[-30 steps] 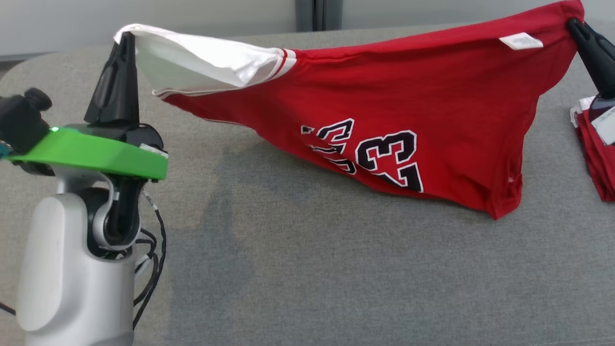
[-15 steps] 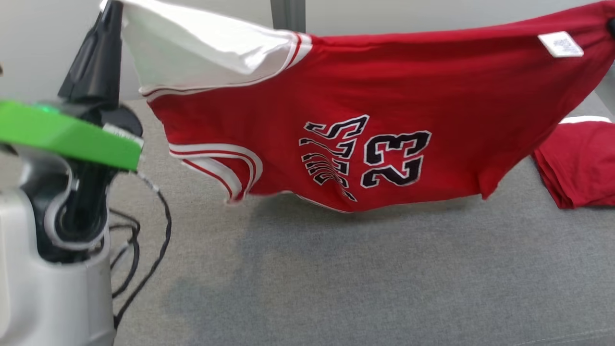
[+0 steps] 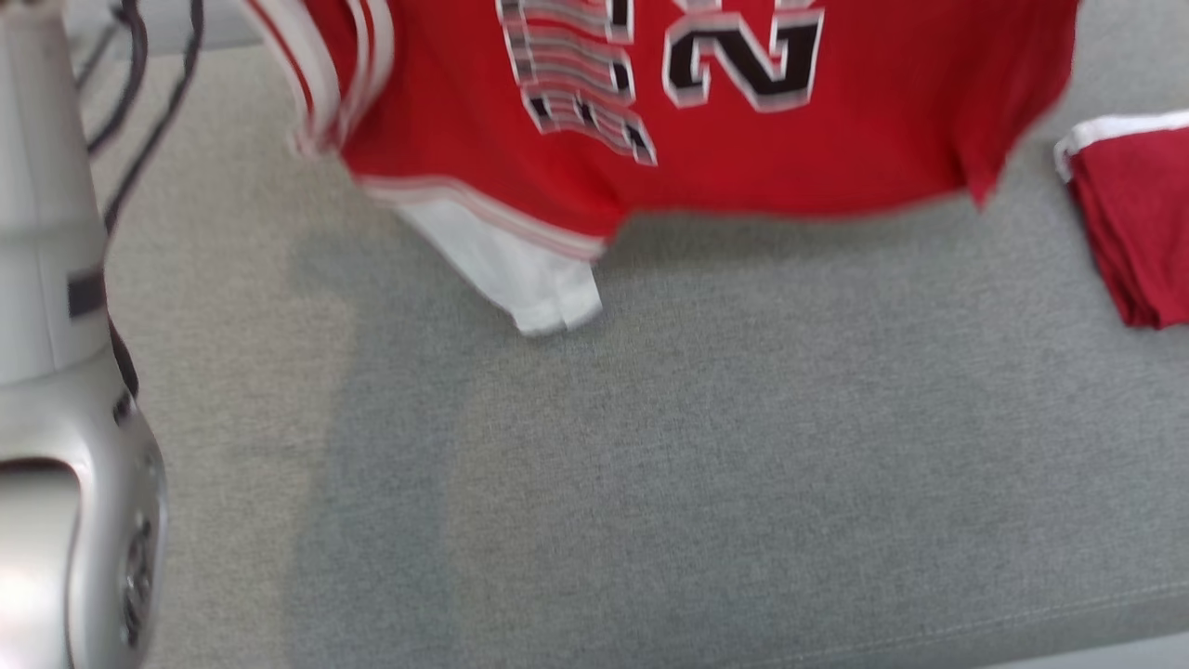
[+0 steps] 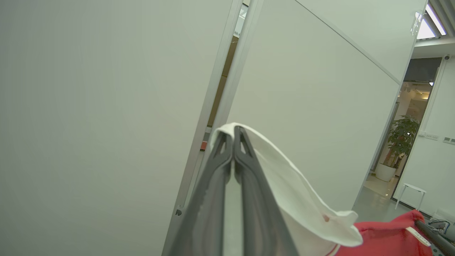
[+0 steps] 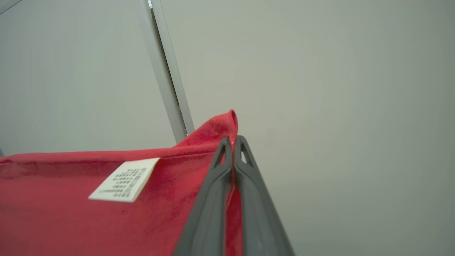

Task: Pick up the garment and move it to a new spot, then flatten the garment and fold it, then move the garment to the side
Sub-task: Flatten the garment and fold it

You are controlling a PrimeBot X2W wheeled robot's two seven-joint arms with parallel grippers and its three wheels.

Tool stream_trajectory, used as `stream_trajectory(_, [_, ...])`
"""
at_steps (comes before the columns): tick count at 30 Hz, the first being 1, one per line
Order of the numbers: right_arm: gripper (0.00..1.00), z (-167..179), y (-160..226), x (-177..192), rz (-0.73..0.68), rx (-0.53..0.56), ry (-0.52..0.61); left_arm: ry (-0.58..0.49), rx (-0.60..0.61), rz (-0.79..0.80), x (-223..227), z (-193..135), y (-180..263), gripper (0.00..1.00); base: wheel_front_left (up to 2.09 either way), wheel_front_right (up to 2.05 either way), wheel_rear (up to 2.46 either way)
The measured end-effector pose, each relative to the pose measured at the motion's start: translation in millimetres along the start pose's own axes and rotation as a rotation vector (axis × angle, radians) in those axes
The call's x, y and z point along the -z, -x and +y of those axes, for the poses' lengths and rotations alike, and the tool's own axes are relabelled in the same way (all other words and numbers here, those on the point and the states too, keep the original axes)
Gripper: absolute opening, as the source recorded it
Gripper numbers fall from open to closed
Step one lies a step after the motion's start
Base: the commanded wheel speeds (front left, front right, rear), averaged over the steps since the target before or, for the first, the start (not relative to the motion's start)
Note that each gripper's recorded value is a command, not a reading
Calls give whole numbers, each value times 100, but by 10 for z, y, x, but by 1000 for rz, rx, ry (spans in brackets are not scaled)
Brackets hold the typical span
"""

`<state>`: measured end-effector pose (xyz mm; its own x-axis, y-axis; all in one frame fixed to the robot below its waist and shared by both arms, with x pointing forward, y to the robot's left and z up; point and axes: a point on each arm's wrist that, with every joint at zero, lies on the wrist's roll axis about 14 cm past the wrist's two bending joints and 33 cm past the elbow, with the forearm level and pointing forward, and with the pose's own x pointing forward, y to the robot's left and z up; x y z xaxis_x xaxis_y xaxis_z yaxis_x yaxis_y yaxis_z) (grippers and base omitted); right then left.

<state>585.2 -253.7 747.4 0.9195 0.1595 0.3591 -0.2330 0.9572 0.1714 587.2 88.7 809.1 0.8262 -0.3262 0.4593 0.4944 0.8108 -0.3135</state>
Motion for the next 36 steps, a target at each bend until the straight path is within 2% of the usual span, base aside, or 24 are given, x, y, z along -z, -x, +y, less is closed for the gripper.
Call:
stream_trajectory(5, [0, -96, -510, 189, -50, 45, 78, -42, -12, -83, 185, 271, -437, 0, 0, 0, 0])
stream_trajectory(10, [0, -138, -835, 331, -110, 43, 128, -18, -4, -196, 410, 477, -686, 0, 0, 0, 0])
stream_trajectory(12, [0, -190, -855, 586, -89, 45, 149, 19, -22, -201, 662, 607, -688, 0, 0, 0, 0])
stream_trajectory(15, [0, -217, -804, 1159, -20, 43, 139, 64, -56, -159, 1129, 815, -603, 0, 0, 0, 0])
stream_trajectory(18, [0, -225, -645, 1814, 84, 41, 127, 94, -83, -80, 1625, 983, -372, 0, 0, 0, 0])
stream_trajectory(20, [0, -190, -537, 2121, 132, 35, 108, 117, -91, -38, 1842, 1035, -193, 0, 0, 0, 0])
stream_trajectory(24, [0, -85, -309, 2514, 185, 25, 52, 110, -118, 38, 2118, 1205, 332, 0, 0, 0, 0])
stream_trajectory(31, [0, -67, 227, 2591, 209, 55, -22, 125, -255, 113, 2179, 1473, 1355, 0, 0, 0, 0])
stream_trajectory(36, [0, -115, 644, 2447, 222, 95, -54, 160, -323, 189, 2226, 1363, 1982, 0, 0, 0, 0])
